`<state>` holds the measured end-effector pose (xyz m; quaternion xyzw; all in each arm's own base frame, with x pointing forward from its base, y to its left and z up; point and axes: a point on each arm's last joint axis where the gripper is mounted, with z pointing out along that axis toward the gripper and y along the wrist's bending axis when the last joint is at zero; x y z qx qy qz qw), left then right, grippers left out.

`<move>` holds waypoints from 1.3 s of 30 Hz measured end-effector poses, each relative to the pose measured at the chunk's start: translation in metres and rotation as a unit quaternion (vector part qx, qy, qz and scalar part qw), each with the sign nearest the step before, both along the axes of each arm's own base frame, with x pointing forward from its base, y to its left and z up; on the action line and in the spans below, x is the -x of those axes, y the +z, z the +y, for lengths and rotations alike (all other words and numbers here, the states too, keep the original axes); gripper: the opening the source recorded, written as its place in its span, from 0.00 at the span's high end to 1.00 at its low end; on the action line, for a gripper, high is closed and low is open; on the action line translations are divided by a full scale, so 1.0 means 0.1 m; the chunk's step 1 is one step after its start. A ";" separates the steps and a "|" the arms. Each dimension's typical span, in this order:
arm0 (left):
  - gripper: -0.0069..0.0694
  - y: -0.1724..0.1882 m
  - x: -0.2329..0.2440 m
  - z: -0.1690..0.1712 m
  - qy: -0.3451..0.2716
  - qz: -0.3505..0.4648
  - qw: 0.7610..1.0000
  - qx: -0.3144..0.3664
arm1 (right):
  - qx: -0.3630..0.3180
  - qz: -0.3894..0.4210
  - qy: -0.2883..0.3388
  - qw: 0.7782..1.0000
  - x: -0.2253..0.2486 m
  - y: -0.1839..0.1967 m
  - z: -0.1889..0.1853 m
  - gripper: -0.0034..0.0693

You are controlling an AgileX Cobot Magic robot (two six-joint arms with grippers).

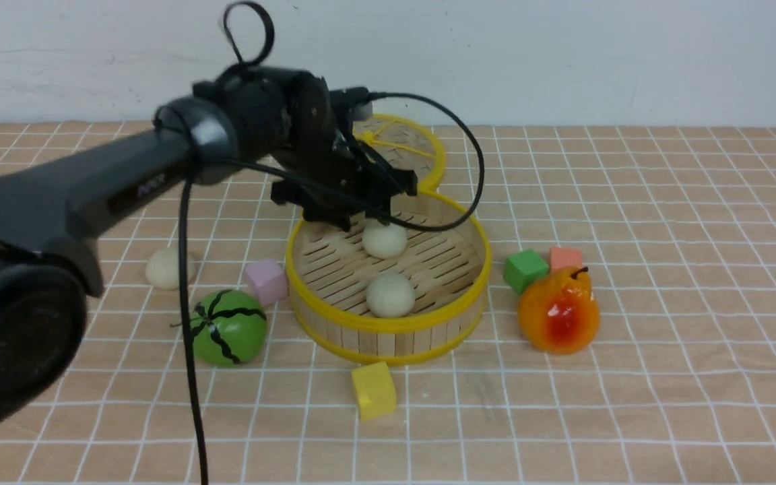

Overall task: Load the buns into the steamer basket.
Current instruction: Use the left arm to grab a steamed stuffed bun

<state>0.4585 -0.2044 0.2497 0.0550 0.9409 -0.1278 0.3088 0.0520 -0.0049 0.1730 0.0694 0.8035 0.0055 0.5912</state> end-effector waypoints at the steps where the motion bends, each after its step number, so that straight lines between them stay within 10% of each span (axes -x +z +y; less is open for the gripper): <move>1: 0.34 0.12 0.03 0.04 -0.002 -0.011 1.000 -0.013 | 0.000 0.000 0.000 1.000 0.00 0.00 0.00 0.62; 9: 0.35 0.85 0.24 0.83 0.060 -0.022 0.990 -0.124 | 0.000 0.000 0.000 1.000 0.00 0.00 0.00 0.62; 20: 0.52 0.28 0.18 1.97 0.191 0.091 0.976 -0.054 | 0.000 0.000 0.000 1.000 0.00 0.00 0.00 0.62; 39: 0.61 -0.40 -0.06 1.92 0.207 0.112 0.972 0.014 | 0.000 0.000 0.000 1.000 0.00 0.00 0.00 0.62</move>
